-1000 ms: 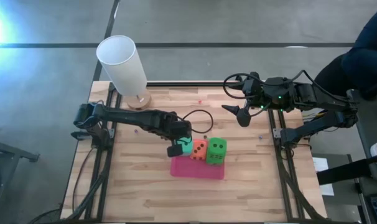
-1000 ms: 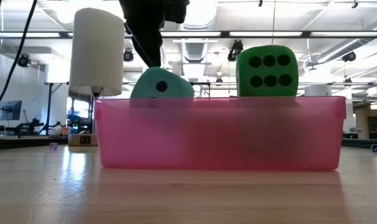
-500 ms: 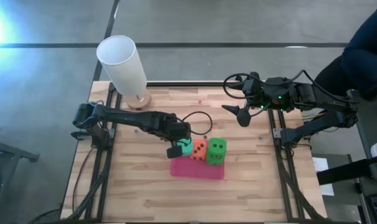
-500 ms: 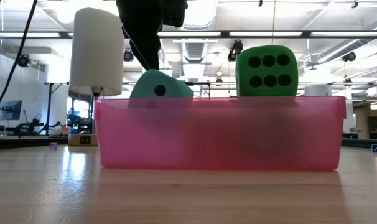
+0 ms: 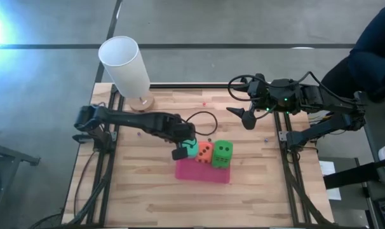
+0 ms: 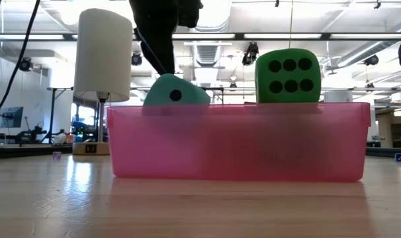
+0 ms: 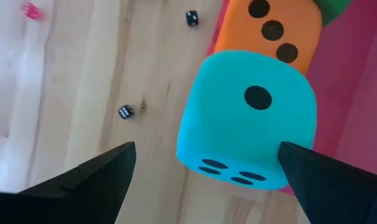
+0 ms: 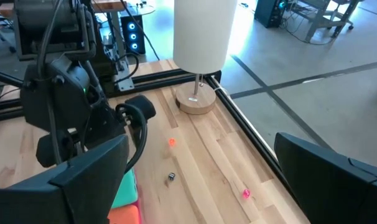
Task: Pick & Place Dice
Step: Put the large blue dice into the pink bin
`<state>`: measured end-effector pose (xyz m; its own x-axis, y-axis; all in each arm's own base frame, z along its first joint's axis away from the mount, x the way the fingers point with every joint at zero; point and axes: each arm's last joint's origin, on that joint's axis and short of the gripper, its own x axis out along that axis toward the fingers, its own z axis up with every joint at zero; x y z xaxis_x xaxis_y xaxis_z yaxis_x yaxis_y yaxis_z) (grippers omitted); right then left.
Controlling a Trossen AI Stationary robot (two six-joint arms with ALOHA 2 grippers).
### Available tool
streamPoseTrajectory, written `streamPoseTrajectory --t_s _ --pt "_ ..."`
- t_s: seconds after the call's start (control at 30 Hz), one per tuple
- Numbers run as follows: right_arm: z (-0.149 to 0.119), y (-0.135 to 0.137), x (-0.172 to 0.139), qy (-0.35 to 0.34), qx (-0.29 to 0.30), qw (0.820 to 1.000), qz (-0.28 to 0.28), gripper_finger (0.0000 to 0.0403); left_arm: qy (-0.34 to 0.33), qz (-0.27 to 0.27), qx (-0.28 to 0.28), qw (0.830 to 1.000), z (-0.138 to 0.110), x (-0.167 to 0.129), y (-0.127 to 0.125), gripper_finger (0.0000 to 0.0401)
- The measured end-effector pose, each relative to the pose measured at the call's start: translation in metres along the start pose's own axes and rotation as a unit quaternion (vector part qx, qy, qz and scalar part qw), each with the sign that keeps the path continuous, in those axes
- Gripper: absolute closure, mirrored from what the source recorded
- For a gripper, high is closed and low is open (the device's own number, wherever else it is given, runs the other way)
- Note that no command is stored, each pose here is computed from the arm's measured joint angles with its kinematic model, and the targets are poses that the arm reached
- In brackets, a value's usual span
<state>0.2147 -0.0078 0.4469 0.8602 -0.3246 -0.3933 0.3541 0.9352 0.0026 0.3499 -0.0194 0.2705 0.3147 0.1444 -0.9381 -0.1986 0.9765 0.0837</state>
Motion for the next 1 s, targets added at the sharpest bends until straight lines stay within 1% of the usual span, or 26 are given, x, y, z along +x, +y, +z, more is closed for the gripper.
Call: streamPoseTrajectory --t_s 0.2,0.3,0.4,0.57,0.73,1.0 --pt "0.0 0.0 0.0 0.0 0.0 1.0 0.0 0.0003 -0.009 -0.012 0.002 1.0 -0.001 -0.01 0.001 0.0002" --pt "0.0 0.0 0.0 0.0 0.0 1.0 0.0 0.0003 -0.003 -0.029 0.025 0.999 -0.002 -0.01 0.0 0.0004" --pt "0.0 0.0 0.0 0.0 0.0 1.0 0.0 0.0003 0.006 -0.028 0.047 0.998 -0.005 -0.005 0.0 0.0008" --pt "0.0 0.0 0.0 0.0 0.0 1.0 0.0 0.0003 0.022 -0.019 0.048 0.998 -0.01 -0.001 0.002 0.0011" --pt "0.0 0.0 0.0 0.0 0.0 1.0 0.0 0.0003 0.019 -0.005 0.048 0.999 -0.01 0.0 0.003 0.001" --pt "0.0 0.0 0.0 0.0 0.001 1.0 0.0 0.0003 0.008 -0.008 0.046 0.999 -0.016 0.015 0.001 0.0016"
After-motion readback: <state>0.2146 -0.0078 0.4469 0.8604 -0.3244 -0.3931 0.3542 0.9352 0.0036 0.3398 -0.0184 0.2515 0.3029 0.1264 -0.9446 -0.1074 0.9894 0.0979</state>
